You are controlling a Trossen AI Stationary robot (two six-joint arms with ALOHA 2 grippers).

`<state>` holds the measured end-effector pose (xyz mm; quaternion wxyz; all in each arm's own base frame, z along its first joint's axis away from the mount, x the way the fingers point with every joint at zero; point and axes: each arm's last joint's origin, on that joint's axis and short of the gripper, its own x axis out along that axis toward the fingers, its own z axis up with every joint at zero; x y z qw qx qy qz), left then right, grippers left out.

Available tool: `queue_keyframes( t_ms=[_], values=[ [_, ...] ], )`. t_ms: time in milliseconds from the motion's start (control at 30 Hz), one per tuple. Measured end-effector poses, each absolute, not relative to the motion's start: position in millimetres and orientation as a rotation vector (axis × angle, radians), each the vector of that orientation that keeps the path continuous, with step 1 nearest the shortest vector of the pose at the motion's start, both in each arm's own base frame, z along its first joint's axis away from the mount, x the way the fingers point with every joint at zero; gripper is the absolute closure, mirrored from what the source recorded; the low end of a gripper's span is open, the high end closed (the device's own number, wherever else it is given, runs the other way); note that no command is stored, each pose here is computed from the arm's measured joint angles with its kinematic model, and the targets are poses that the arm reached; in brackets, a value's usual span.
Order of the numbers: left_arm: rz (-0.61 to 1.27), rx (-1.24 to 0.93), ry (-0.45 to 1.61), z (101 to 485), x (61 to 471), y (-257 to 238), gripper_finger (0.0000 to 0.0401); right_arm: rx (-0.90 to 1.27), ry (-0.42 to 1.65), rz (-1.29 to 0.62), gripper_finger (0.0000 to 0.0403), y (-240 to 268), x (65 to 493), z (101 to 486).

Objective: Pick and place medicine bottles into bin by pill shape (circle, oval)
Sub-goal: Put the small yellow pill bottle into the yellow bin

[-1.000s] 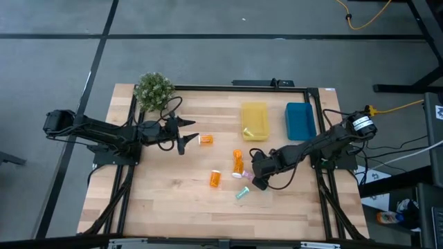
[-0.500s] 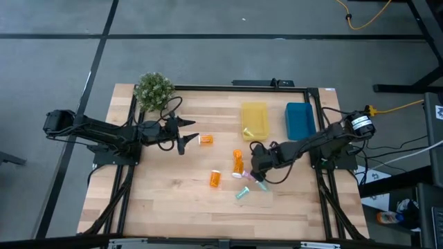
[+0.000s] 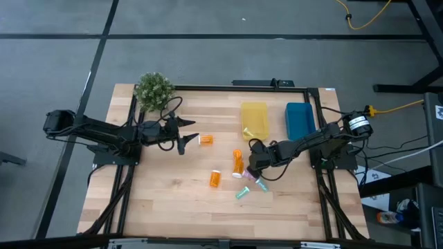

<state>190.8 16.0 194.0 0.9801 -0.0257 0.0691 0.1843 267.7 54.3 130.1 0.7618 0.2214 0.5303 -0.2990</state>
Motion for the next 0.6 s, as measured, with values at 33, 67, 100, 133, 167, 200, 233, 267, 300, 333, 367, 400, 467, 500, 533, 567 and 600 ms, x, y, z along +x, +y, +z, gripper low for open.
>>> queue_keyframes(
  t_ms=[33, 67, 100, 133, 167, 200, 233, 267, 300, 333, 367, 400, 467, 500, 533, 567, 600],
  values=[
    [0.371, -0.051, 0.139, 194, 191, 16, 0.0146, 0.486, 1.149, -0.653, 0.0281, 54, 268, 130],
    [0.371, -0.051, 0.139, 194, 191, 16, 0.0146, 0.492, 1.142, -0.658, 0.0281, 54, 268, 130],
    [0.371, -0.052, 0.139, 194, 191, 16, 0.0146, 0.498, 1.132, -0.665, 0.0281, 54, 269, 130],
    [0.371, -0.052, 0.139, 194, 191, 16, 0.0146, 0.500, 1.124, -0.668, 0.0281, 54, 269, 131],
    [0.371, -0.052, 0.139, 194, 191, 16, 0.0146, 0.504, 1.114, -0.666, 0.0282, 54, 269, 132],
    [0.371, -0.052, 0.139, 194, 191, 16, 0.0146, 0.509, 1.106, -0.662, 0.0282, 54, 270, 133],
    [0.371, -0.052, 0.139, 194, 191, 16, 0.0146, 0.514, 1.098, -0.657, 0.0282, 54, 270, 135],
    [0.370, -0.052, 0.139, 194, 191, 16, 0.0146, 0.519, 1.093, -0.651, 0.0282, 54, 270, 137],
    [0.371, -0.052, 0.139, 194, 191, 16, 0.0146, 0.516, 1.091, -0.650, 0.0282, 54, 269, 141],
    [0.371, -0.052, 0.139, 194, 191, 16, 0.0146, 0.514, 1.071, -0.642, 0.0282, 54, 270, 147],
    [0.371, -0.052, 0.139, 194, 191, 16, 0.0146, 0.510, 1.044, -0.625, 0.0282, 54, 272, 154],
    [0.371, -0.052, 0.139, 194, 191, 16, 0.0146, 0.508, 1.018, -0.605, 0.0282, 55, 274, 161],
    [0.371, -0.052, 0.139, 194, 191, 16, 0.0146, 0.471, 0.976, -0.593, 0.0282, 54, 273, 173],
    [0.371, -0.052, 0.139, 194, 191, 16, 0.0146, 0.448, 0.952, -0.591, 0.0282, 53, 273, 179],
    [0.371, -0.052, 0.139, 194, 191, 16, 0.0146, 0.423, 0.920, -0.593, 0.0282, 52, 273, 186],
    [0.371, -0.052, 0.139, 194, 191, 16, 0.0146, 0.396, 0.881, -0.599, 0.0282, 50, 273, 193],
    [0.371, -0.052, 0.139, 194, 191, 16, 0.0146, 0.359, 0.837, -0.611, 0.0282, 49, 273, 201]
  ],
)
